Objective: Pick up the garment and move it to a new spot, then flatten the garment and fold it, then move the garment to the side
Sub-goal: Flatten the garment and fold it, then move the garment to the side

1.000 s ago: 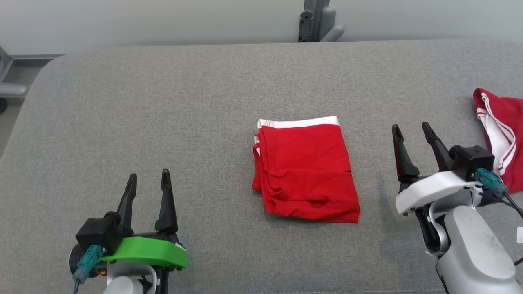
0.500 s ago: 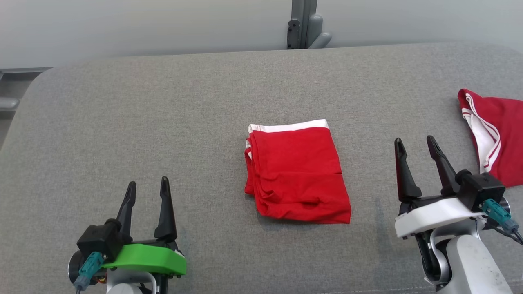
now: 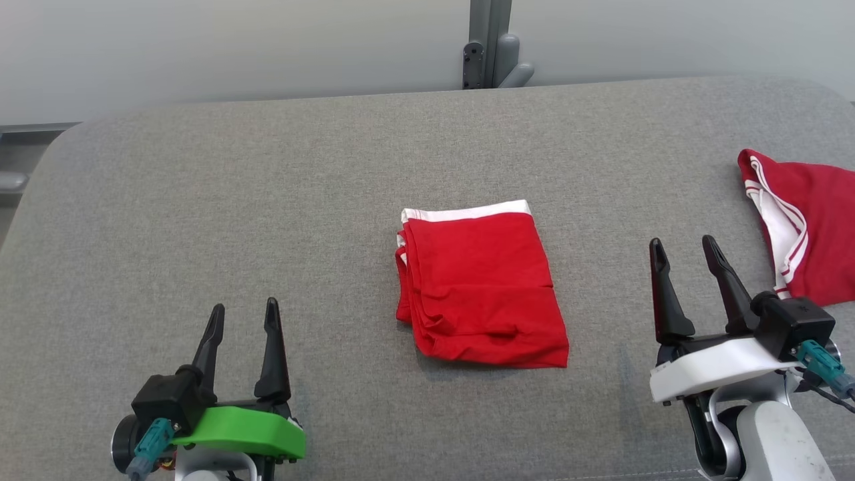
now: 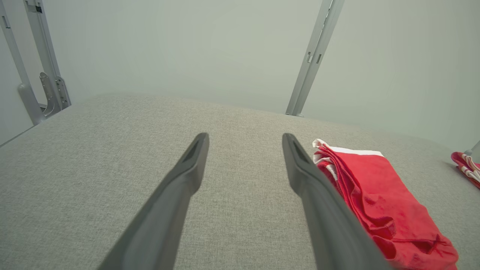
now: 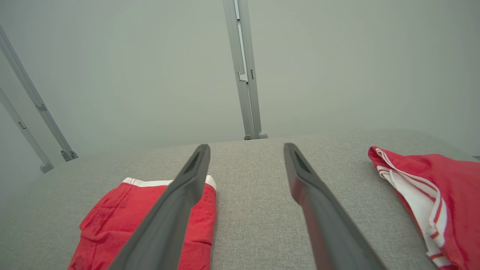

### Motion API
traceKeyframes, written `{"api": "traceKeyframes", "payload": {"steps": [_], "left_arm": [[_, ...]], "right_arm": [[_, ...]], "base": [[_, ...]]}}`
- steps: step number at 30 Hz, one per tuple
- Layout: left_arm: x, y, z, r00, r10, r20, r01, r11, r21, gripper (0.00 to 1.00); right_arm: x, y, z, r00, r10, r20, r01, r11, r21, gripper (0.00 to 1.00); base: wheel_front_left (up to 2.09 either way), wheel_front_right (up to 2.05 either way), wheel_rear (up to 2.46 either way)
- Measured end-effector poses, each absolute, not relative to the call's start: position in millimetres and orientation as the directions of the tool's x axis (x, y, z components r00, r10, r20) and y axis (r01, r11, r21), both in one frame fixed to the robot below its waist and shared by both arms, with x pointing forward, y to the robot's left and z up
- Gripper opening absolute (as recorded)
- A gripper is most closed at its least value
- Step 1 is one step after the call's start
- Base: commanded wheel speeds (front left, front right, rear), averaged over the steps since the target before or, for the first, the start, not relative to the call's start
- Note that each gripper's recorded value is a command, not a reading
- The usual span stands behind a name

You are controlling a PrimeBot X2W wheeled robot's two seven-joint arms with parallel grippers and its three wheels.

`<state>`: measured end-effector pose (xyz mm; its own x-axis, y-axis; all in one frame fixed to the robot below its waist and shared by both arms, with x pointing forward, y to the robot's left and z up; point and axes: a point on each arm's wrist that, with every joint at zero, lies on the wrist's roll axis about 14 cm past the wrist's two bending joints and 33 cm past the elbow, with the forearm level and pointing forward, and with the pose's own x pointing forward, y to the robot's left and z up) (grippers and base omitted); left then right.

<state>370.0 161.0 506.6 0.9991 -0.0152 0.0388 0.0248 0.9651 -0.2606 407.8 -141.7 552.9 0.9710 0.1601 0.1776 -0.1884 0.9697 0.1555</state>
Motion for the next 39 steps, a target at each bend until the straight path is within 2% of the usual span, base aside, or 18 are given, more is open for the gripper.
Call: {"api": "traceKeyframes", "payload": {"steps": [19, 29, 39], "left_arm": [[370, 166, 501, 1.000, 0.001, 0.026, 0.006, 0.967, -0.255, 1.00], [372, 178, 497, 0.999, 0.042, 0.013, -0.038, 0.967, -0.251, 1.00], [369, 194, 491, 0.995, 0.097, -0.006, -0.095, 0.964, -0.250, 1.00]], "right_arm": [[421, -134, 546, 0.974, 0.180, 0.140, -0.202, 0.967, 0.158, 1.00], [450, -108, 495, 0.953, 0.293, -0.081, -0.283, 0.952, 0.118, 1.00], [466, -75, 435, 0.849, 0.408, -0.336, -0.352, 0.911, 0.216, 1.00]], "base": [[0.00, 0.00, 0.00], [0.00, 0.00, 0.00], [0.00, 0.00, 0.00]]}}
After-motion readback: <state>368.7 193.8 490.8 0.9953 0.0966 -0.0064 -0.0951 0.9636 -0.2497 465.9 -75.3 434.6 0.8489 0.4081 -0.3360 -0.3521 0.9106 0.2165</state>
